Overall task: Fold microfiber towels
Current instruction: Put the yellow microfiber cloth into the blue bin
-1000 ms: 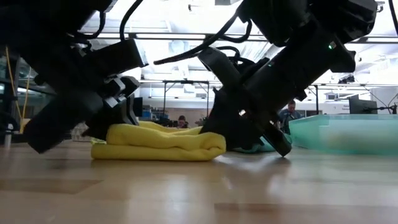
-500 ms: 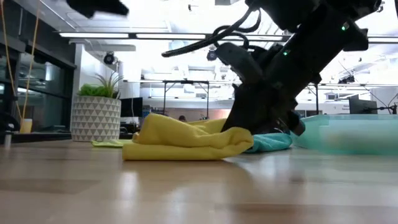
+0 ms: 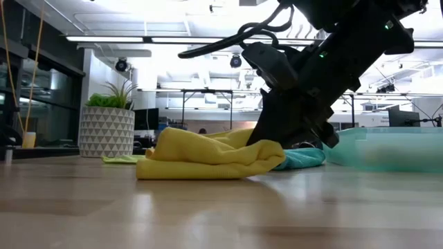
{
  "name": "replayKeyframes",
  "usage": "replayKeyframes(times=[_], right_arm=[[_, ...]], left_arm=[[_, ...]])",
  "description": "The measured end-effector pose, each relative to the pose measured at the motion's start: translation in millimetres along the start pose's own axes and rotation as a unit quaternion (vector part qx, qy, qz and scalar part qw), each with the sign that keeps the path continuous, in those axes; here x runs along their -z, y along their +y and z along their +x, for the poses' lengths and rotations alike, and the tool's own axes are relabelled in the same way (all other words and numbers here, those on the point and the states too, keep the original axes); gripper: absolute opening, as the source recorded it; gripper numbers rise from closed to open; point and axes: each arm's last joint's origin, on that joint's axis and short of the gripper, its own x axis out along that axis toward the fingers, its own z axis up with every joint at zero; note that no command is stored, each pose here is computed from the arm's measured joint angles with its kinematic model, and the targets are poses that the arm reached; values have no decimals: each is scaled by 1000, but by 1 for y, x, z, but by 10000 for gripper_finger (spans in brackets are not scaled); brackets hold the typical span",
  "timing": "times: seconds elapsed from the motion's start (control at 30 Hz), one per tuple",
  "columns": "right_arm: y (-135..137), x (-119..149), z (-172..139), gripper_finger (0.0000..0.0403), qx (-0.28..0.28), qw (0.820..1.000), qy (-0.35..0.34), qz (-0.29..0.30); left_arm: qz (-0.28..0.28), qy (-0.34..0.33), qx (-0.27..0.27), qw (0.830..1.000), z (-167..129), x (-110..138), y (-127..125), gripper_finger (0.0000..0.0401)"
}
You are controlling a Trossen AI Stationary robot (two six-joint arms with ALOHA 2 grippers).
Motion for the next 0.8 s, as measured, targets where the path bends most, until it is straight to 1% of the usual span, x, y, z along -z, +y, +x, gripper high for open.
replayKeyframes(times=[0.1,0.17,0.23,0.3,0.43,0.53,0.63,0.7,0.8], right_arm=[[1,0,0,1,-4,1000,-2,-2],[2,-3,-2,1,-6,1000,-10,-11],[4,-8,-8,1,-8,999,-25,-18],[7,-16,-17,1,-12,999,-45,-26],[11,-40,-45,0,-20,994,-94,-44],[5,-60,-71,0,10,990,-129,-55],[-12,-78,-97,0,62,986,-146,-44],[-26,-87,-109,0,104,983,-147,-35],[-50,-99,-121,0,161,978,-131,-18]], left_arm=[[-3,0,7,1000,0,-1,0,1],[-4,8,35,999,0,0,-2,1],[-2,18,73,997,0,0,-4,1],[-2,23,94,995,-1,1,-5,1],[-2,21,85,996,0,1,-5,0],[-1,18,71,997,0,1,-4,0],[1,19,67,998,0,1,-3,0],[0,18,66,998,0,1,-3,0],[1,18,64,998,0,1,-3,0]])
